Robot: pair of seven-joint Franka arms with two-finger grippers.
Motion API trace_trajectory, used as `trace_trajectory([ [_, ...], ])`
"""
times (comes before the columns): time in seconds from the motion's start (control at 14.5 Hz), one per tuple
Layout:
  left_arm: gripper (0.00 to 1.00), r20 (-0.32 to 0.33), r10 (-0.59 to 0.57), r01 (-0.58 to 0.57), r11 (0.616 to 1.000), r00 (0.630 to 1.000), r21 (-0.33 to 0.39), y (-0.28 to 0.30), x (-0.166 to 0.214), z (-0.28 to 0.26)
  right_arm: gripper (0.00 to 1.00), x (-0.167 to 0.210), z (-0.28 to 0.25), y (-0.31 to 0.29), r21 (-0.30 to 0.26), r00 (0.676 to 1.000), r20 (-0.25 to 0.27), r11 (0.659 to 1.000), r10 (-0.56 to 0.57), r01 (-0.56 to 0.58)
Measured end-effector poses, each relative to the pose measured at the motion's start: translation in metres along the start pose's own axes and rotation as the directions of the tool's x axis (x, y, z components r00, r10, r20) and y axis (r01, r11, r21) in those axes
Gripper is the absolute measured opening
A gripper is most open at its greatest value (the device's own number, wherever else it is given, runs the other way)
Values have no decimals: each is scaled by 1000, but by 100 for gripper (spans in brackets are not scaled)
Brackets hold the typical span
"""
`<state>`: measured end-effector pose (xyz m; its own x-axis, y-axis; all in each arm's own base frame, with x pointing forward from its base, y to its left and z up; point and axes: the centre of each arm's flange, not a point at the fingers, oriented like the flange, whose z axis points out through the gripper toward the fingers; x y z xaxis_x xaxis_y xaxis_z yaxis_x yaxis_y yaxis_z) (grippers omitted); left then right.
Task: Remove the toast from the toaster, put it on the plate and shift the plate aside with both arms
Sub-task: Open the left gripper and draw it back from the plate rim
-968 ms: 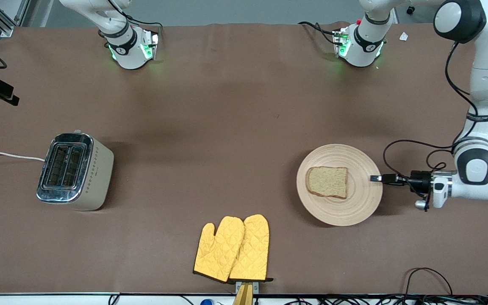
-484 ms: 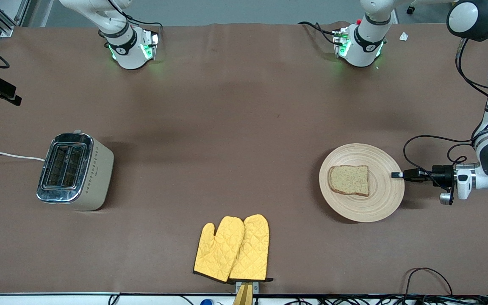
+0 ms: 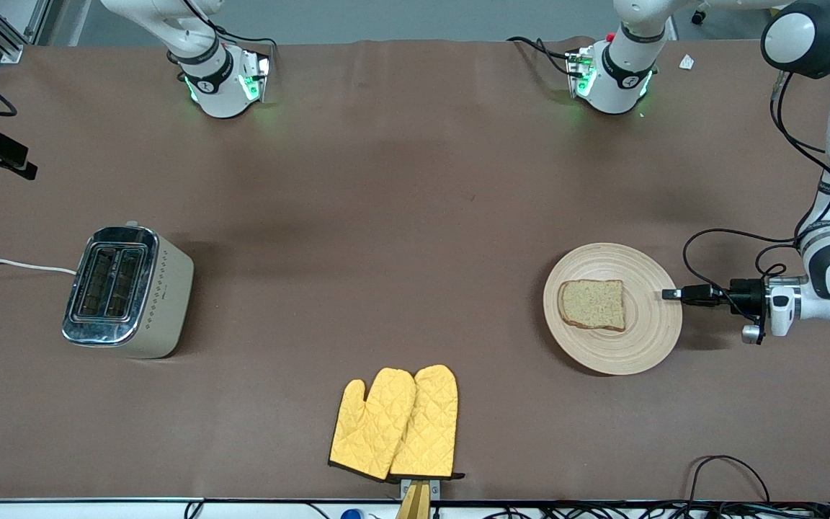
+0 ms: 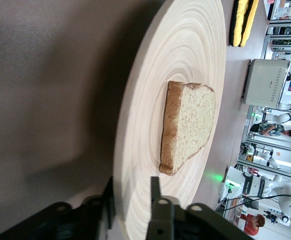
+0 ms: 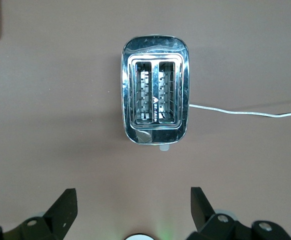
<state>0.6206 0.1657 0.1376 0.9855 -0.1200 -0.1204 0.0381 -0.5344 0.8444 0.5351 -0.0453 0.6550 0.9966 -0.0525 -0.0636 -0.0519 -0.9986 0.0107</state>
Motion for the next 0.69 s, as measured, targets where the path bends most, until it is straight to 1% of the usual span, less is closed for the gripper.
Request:
trace_trajectory([
  [0.07,51,-2,2,-2,1000,1000,6,-1,0,-4,100,0,0,0,0,1000,0,1000,0,0],
  [0.14,60,3,10,-10,1000,1000,29,-1,0,-11,100,0,0,0,0,1000,0,1000,-1,1],
  [0.21,69,11,26,-27,997,1000,70,1,1,-22,100,0,0,-1,0,1000,0,1000,-1,1],
  [0.28,80,19,48,-50,991,999,121,6,4,-38,100,0,0,-1,0,1000,0,1000,-2,2],
  [0.41,98,35,95,-100,967,995,233,27,8,-75,100,0,0,-1,0,1000,0,1000,-2,2],
  [0.55,100,58,126,-138,927,990,347,60,9,-110,100,0,0,-1,0,1000,0,1000,-3,3],
  [0.69,100,67,140,-155,877,988,455,113,10,-139,100,0,0,-1,0,1000,-1,1000,-3,3],
])
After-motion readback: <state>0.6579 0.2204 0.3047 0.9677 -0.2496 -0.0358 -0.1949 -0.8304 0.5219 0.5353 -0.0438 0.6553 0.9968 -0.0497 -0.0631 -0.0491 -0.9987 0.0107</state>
